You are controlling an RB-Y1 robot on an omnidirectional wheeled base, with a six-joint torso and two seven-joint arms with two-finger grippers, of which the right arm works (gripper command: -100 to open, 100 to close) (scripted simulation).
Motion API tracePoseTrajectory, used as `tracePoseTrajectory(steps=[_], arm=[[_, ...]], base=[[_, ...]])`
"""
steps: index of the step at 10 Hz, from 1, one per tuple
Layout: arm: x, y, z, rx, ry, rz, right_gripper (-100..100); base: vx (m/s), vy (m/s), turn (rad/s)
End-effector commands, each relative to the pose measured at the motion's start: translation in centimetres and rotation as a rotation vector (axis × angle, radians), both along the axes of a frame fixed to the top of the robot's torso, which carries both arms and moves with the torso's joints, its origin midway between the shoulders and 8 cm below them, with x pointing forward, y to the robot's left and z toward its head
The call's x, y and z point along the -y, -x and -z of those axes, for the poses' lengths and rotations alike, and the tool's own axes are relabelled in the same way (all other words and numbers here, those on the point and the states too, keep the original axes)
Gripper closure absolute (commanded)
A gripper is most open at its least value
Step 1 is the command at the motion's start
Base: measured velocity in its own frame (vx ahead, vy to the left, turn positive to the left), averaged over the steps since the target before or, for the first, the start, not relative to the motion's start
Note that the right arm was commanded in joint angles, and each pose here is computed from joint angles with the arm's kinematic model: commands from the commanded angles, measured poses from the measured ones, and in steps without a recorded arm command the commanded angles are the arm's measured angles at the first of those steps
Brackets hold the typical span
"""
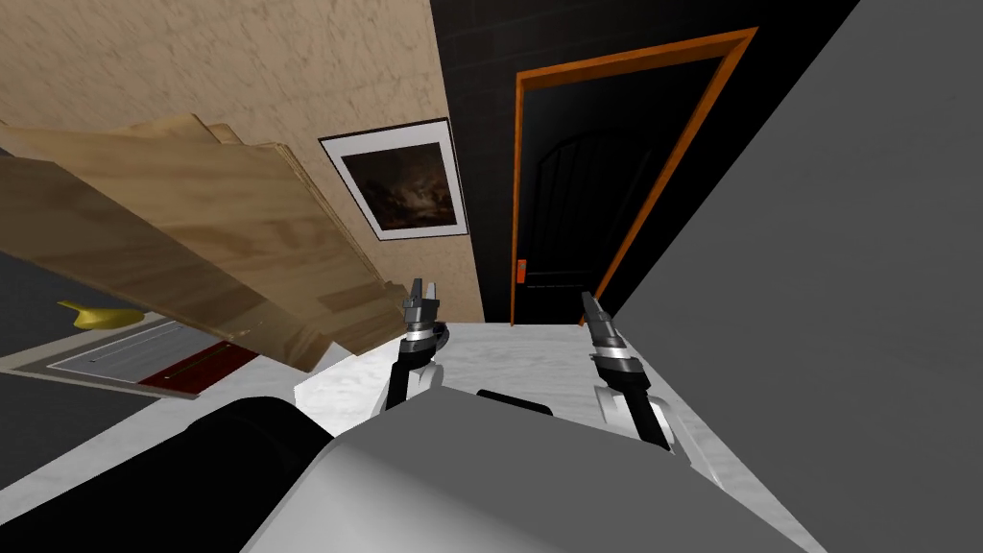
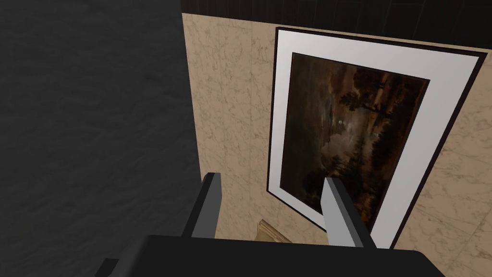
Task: Pull the door open
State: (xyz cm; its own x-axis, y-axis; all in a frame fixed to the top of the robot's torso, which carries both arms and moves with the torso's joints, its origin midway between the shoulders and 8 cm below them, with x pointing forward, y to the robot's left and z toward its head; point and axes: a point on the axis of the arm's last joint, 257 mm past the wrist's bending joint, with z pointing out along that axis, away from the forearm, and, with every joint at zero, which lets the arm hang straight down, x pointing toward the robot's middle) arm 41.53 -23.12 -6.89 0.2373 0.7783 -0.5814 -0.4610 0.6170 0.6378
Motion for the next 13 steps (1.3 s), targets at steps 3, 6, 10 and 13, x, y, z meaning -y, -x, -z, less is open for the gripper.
tracePoseTrajectory(steps=[3,6,10,13], arm=[[-1.2,-1.3,2.7,-0.046,0.113,0.015,-100],[-2.1,-2.2,4.9,-0.079,0.202,0.024,-100],[-3.5,-3.3,8.1,-0.126,0.335,0.031,-100],[-4.4,-4.0,10.3,-0.153,0.421,0.032,-100]], base=[[0.138,0.073,-0.077],[0.135,0.081,-0.083],[0.126,0.070,-0.082],[0.124,0.082,-0.090]])
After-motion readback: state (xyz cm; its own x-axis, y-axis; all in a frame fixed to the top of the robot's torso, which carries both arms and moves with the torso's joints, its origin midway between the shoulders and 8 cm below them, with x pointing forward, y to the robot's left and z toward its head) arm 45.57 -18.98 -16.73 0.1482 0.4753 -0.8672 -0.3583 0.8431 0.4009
